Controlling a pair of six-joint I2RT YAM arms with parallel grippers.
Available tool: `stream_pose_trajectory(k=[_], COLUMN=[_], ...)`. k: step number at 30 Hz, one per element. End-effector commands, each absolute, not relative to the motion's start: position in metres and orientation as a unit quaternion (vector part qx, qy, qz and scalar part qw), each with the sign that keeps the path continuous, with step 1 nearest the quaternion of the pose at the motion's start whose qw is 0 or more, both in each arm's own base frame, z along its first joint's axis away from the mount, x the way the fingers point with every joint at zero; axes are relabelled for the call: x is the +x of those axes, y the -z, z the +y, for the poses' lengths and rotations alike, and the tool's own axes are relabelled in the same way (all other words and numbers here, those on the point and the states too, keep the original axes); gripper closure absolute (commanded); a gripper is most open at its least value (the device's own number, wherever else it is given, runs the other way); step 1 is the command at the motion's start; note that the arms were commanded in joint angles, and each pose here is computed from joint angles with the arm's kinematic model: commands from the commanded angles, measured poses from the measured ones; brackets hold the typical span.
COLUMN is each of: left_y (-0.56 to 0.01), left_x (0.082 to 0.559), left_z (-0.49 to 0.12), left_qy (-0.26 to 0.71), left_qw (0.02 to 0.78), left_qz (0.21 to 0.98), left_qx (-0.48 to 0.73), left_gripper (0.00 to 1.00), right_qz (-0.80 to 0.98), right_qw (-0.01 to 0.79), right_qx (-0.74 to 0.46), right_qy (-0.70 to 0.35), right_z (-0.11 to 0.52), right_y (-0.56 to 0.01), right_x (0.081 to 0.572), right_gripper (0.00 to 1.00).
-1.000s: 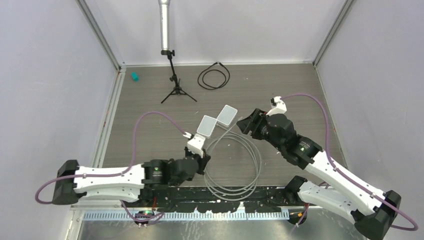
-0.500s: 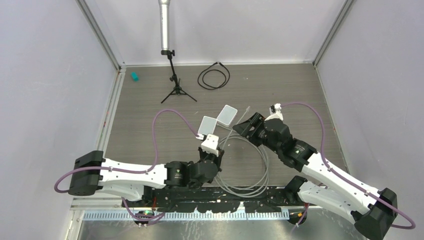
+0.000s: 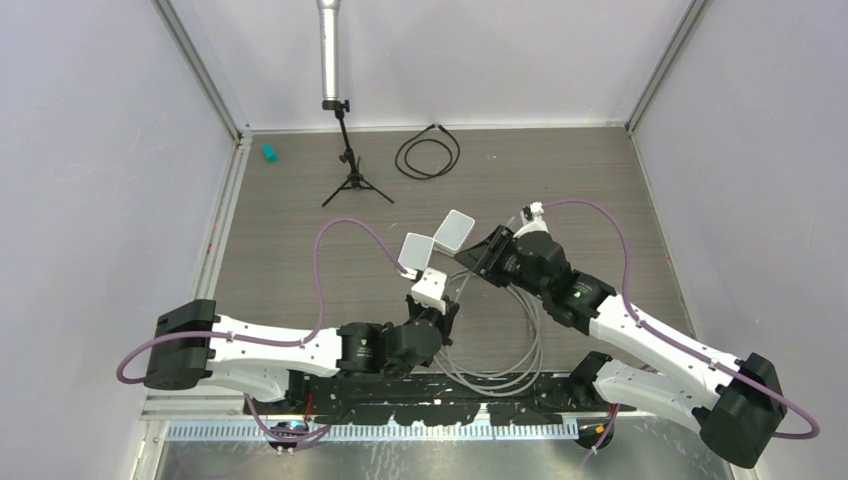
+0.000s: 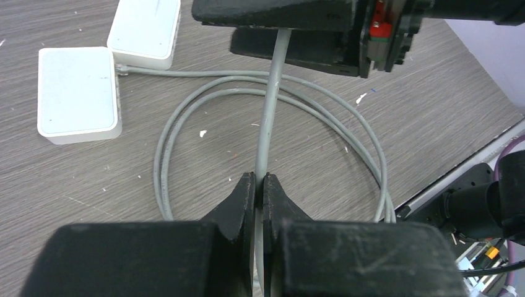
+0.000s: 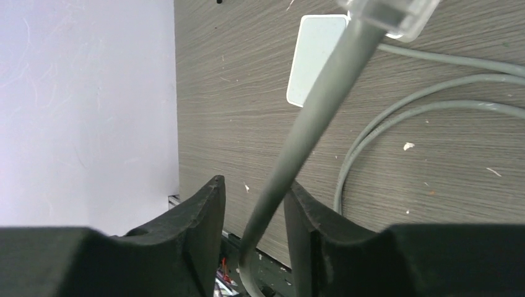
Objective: Insert the plug into the switch port
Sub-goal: Pick up the connector from the center of the board.
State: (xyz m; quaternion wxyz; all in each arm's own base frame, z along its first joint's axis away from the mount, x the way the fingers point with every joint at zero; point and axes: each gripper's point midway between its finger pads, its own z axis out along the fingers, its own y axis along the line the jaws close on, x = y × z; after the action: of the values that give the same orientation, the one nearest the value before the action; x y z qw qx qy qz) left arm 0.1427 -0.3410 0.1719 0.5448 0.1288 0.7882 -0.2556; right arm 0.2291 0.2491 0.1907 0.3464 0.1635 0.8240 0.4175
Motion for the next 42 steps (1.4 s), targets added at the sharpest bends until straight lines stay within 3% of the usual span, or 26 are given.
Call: stream_pose_trajectory(k=[1, 4, 6, 8, 9, 10, 13, 16, 21, 26, 34, 42], left_y=[-0.203, -0.201, -0.201, -0.203, -0.204, -0.204, -0.213, -0.228, -0.266, -0.300, -0.326, -0.352], left_x=[0.140, 0.138, 0.136, 0.134, 0.132, 0.129, 0.121, 0.114, 0.096, 0.079, 0.051, 0.045], left_z=[-0.360, -0.361, -0.361, -0.359, -0.357, -0.354, -0.343, -0.329, -0.296, -0.270, -0.273, -0.297], left_qy=[0.309, 0.311, 0.313, 0.312, 0.310, 0.307, 0.318, 0.348, 0.421, 0.476, 0.531, 0.529], left_qw=[0.553, 0.551, 0.548, 0.542, 0.536, 0.530, 0.520, 0.520, 0.536, 0.557, 0.543, 0.555], left_qz=[0.768, 0.767, 0.767, 0.770, 0.774, 0.777, 0.775, 0.760, 0.700, 0.633, 0.576, 0.546], left_qx=[0.101, 0.109, 0.116, 0.125, 0.130, 0.144, 0.168, 0.176, 0.214, 0.249, 0.302, 0.338], left_gripper=[1.00, 1.00, 0.99, 0.88, 0.64, 0.53, 0.36, 0.29, 0.27, 0.28, 0.32, 0.32], right_qz=[0.802, 0.801, 0.800, 0.800, 0.799, 0.799, 0.794, 0.784, 0.748, 0.658, 0.542, 0.528], right_qw=[0.367, 0.368, 0.380, 0.400, 0.413, 0.425, 0.468, 0.504, 0.509, 0.475, 0.494, 0.440], right_qx=[0.146, 0.131, 0.115, 0.096, 0.083, 0.068, 0.023, -0.032, -0.184, -0.325, -0.388, -0.436], right_qy=[-0.448, -0.454, -0.449, -0.436, -0.429, -0.420, -0.387, -0.362, -0.384, -0.486, -0.558, -0.581], right_z=[0.261, 0.265, 0.264, 0.260, 0.257, 0.254, 0.240, 0.231, 0.241, 0.263, 0.263, 0.279], right_y=[-0.216, -0.221, -0.226, -0.233, -0.237, -0.241, -0.258, -0.276, -0.295, -0.313, -0.334, -0.319], right_x=[0.237, 0.237, 0.237, 0.239, 0.239, 0.238, 0.239, 0.235, 0.201, 0.142, 0.099, 0.074], right_gripper=[0.64, 0.90, 0.99, 0.99, 0.99, 0.99, 0.99, 0.99, 0.99, 0.99, 0.99, 0.99])
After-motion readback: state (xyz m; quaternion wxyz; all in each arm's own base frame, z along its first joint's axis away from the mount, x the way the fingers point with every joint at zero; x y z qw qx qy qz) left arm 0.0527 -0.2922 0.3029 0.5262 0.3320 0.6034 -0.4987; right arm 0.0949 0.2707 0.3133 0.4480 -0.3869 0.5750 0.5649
